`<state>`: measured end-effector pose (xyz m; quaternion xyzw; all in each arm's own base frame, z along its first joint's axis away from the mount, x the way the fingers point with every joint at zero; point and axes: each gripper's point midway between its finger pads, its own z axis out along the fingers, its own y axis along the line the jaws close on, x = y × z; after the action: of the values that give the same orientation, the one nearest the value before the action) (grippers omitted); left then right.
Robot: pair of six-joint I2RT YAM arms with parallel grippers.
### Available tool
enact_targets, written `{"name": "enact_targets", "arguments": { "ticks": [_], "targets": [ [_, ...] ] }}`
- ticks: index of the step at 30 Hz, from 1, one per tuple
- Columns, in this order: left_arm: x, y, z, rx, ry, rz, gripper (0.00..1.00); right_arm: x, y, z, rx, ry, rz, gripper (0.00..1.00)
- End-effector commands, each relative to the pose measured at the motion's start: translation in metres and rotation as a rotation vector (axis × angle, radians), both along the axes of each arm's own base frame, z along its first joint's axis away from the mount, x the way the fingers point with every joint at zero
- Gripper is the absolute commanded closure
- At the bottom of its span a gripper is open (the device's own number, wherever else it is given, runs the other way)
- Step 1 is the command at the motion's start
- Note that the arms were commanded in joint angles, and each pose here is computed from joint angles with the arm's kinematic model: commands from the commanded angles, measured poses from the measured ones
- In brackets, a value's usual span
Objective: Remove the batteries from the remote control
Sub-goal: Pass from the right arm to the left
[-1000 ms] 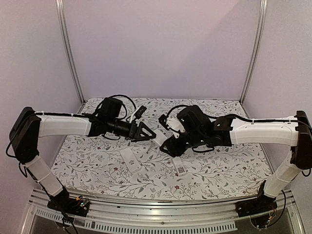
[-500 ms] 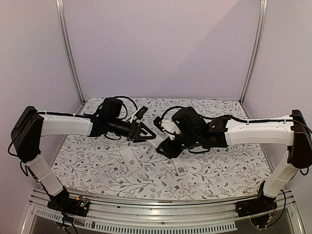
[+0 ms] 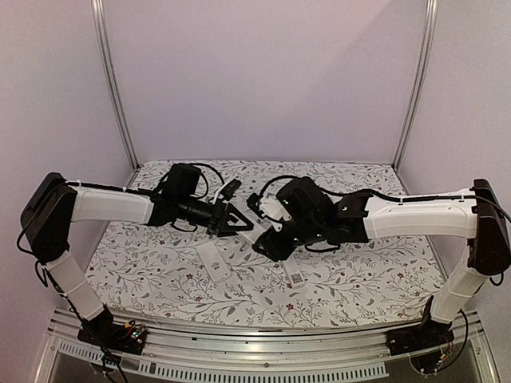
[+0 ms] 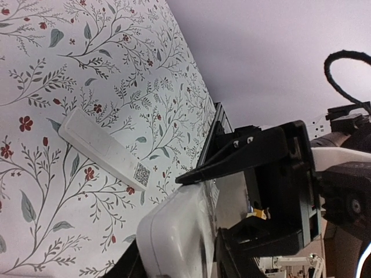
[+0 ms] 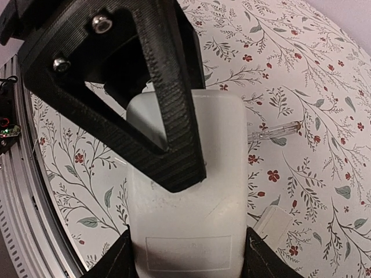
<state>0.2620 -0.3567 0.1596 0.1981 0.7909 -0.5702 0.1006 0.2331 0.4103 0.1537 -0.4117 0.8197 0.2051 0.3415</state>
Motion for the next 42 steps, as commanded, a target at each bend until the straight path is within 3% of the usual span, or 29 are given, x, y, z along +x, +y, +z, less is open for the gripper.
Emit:
{"name": "enact_targets", "arguments": {
  "ticks": [1, 12, 19, 25, 28, 32, 36, 42],
  "targets": [
    [0.003, 0.005, -0.009, 0.0, 0.03, 0.007, 0.63, 0.002, 0.008, 0.002, -0.015, -0.028, 0.007, 0.52],
    [0.004, 0.006, -0.013, 0.006, 0.041, 0.013, 0.72, 0.0, 0.007, -0.003, -0.038, -0.032, 0.01, 0.52],
    [0.004, 0.006, -0.014, 0.009, 0.044, 0.016, 0.84, -0.001, 0.004, -0.006, -0.05, -0.037, 0.003, 0.5],
    [0.003, 0.007, -0.011, 0.002, 0.049, 0.012, 0.94, 0.0, 0.003, -0.004, -0.035, -0.047, -0.01, 0.38],
    [0.004, 0.008, -0.009, -0.004, 0.049, 0.013, 0.99, 0.0, 0.002, 0.0, -0.016, -0.049, -0.019, 0.22],
    [0.007, 0.011, -0.004, -0.018, 0.044, 0.021, 1.0, 0.0, 0.001, 0.004, 0.006, -0.05, -0.033, 0.11],
    [0.012, 0.017, 0.001, -0.031, 0.037, 0.039, 1.0, 0.003, -0.002, 0.012, 0.046, -0.057, -0.07, 0.06],
    [0.029, 0.037, 0.019, -0.06, -0.008, 0.102, 1.0, 0.019, -0.013, 0.061, 0.256, -0.081, -0.232, 0.01]
  ]
}}
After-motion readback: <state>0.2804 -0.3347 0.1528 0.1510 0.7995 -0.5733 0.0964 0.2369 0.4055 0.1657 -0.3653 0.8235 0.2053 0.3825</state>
